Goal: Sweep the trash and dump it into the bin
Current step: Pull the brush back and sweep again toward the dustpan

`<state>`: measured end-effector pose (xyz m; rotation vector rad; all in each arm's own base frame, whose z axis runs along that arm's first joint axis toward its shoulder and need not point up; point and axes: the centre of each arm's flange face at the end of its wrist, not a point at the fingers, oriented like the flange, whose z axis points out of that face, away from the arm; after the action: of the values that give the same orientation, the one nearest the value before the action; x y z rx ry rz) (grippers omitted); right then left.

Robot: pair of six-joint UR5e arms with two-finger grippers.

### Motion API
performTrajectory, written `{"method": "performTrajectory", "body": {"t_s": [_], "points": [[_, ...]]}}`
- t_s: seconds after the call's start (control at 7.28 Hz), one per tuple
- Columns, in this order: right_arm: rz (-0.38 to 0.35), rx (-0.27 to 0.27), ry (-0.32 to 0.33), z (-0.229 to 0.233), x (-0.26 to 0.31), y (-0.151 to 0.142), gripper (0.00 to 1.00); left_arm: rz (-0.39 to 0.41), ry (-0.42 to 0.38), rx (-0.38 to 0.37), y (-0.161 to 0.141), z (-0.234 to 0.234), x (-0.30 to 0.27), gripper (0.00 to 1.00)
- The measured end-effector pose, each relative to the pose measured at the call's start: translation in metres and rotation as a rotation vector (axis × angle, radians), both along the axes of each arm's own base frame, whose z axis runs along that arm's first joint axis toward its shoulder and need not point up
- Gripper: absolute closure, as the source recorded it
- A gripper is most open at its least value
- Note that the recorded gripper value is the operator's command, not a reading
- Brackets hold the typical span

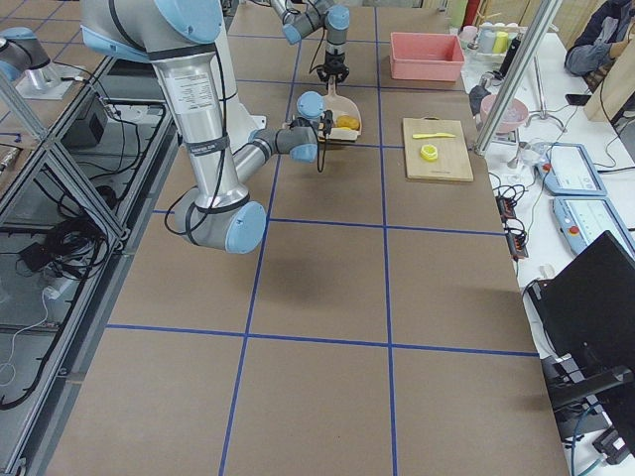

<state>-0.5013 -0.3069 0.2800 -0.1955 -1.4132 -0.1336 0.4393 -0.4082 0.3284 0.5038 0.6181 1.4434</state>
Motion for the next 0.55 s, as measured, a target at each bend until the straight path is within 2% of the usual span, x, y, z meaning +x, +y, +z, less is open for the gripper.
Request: {"method": "performTrajectory", "body": {"t_s": [0.27, 0.55], "points": [[-0.026, 0.080, -0.053, 0.017, -0.010, 0.024, 1.00, 0.000, 0.009, 0.006, -0.001, 0.002, 0.000, 1.00], [-0.052, 0.167, -0.067, 0.028, -0.019, 0.028, 1.00, -0.001, 0.017, 0.011, -0.001, 0.003, -0.001, 1.00]]}}
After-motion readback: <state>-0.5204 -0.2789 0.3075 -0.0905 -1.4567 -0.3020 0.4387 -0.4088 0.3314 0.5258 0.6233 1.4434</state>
